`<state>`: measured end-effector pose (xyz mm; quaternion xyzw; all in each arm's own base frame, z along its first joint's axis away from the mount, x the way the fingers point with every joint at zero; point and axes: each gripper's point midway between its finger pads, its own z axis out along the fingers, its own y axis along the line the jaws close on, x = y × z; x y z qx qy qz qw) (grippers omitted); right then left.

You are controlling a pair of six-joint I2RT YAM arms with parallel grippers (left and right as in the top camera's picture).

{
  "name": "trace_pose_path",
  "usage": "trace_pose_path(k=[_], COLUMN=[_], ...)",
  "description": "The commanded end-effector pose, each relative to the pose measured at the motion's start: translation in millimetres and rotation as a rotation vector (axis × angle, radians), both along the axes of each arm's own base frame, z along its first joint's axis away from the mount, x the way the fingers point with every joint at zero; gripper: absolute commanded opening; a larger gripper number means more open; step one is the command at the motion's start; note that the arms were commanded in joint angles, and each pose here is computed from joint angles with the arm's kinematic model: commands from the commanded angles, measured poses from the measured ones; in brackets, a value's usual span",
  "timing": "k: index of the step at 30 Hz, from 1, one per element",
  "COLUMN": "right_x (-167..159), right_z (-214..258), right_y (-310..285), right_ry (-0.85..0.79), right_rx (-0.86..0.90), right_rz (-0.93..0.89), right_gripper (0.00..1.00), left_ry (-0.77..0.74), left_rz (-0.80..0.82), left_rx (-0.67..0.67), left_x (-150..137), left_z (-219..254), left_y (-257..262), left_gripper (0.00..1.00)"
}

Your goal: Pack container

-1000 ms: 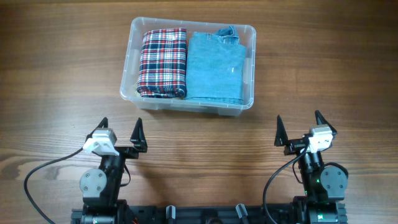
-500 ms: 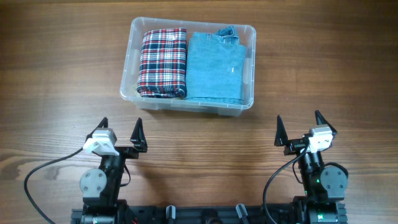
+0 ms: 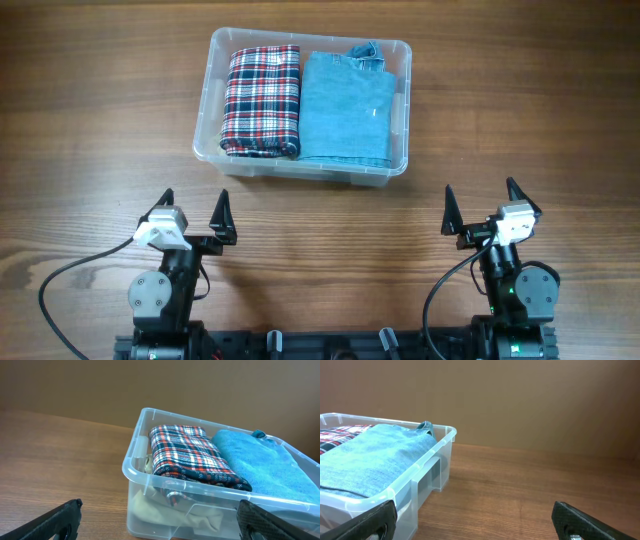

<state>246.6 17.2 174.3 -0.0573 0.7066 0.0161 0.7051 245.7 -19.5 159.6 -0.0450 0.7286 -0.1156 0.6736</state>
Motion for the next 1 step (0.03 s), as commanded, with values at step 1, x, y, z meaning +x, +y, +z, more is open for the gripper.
trace_pose_path(k=[1], right_x=[-1.0], right_z=[2.9], right_y=[2.0], right_ry=[-0.017], right_rx=[-0.018], right_rz=[0.014], right_gripper=[1.0], left_ry=[-0.003], left_rz=[-0.013], left_rx=[0.018], left_x=[-0.7], left_z=[-0.8], left_y=[-1.9], left_gripper=[1.0])
